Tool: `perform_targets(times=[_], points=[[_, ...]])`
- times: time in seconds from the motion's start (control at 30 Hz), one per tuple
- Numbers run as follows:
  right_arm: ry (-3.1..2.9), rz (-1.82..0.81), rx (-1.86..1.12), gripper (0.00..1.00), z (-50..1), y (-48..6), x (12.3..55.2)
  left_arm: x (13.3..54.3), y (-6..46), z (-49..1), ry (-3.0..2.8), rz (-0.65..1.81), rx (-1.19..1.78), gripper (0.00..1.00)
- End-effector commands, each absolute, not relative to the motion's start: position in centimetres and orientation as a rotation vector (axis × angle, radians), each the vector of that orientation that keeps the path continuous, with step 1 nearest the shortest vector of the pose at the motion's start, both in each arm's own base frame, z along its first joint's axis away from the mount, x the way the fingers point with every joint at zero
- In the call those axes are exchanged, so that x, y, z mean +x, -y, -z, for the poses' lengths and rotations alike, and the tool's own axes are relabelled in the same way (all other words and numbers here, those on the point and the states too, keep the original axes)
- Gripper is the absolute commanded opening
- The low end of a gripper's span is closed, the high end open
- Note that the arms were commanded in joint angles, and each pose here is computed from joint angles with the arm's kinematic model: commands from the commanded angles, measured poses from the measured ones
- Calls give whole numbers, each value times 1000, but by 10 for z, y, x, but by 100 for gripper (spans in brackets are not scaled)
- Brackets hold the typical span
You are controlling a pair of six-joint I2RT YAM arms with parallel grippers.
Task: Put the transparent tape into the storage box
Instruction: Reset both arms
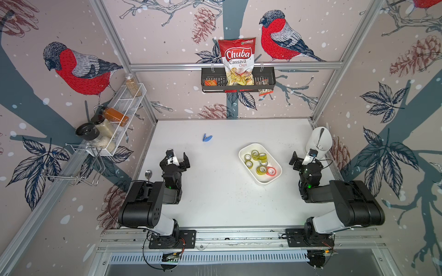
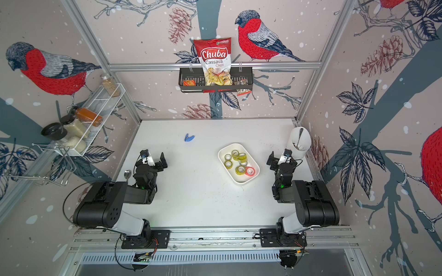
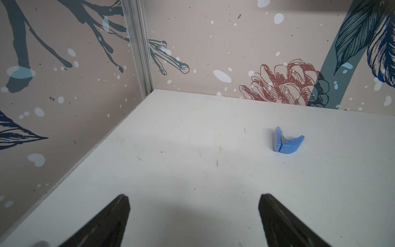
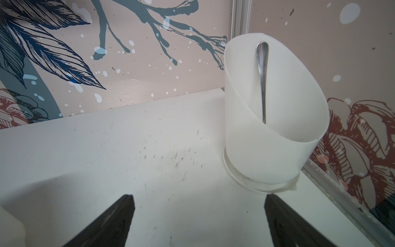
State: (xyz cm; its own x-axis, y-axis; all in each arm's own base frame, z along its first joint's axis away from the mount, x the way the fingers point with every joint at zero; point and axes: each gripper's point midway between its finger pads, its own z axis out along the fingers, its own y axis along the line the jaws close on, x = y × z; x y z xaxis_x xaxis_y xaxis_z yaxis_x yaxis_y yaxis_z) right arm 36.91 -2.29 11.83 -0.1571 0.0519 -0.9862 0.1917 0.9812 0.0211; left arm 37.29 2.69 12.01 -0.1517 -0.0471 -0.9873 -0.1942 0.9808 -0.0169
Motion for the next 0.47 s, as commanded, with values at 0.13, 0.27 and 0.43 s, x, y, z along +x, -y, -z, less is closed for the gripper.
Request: perform_targets(times=[0.13, 0.27, 0.43], points=[[-1690, 113, 206, 100, -127, 25, 371, 374, -29, -125, -1704, -147, -189, 99], [-1689, 113, 205, 100, -128, 25, 371, 374, -30, -124, -1706, -147, -189, 98], [-1689, 113, 205, 100, -128, 25, 371, 374, -30, -125, -1705, -147, -189, 99]])
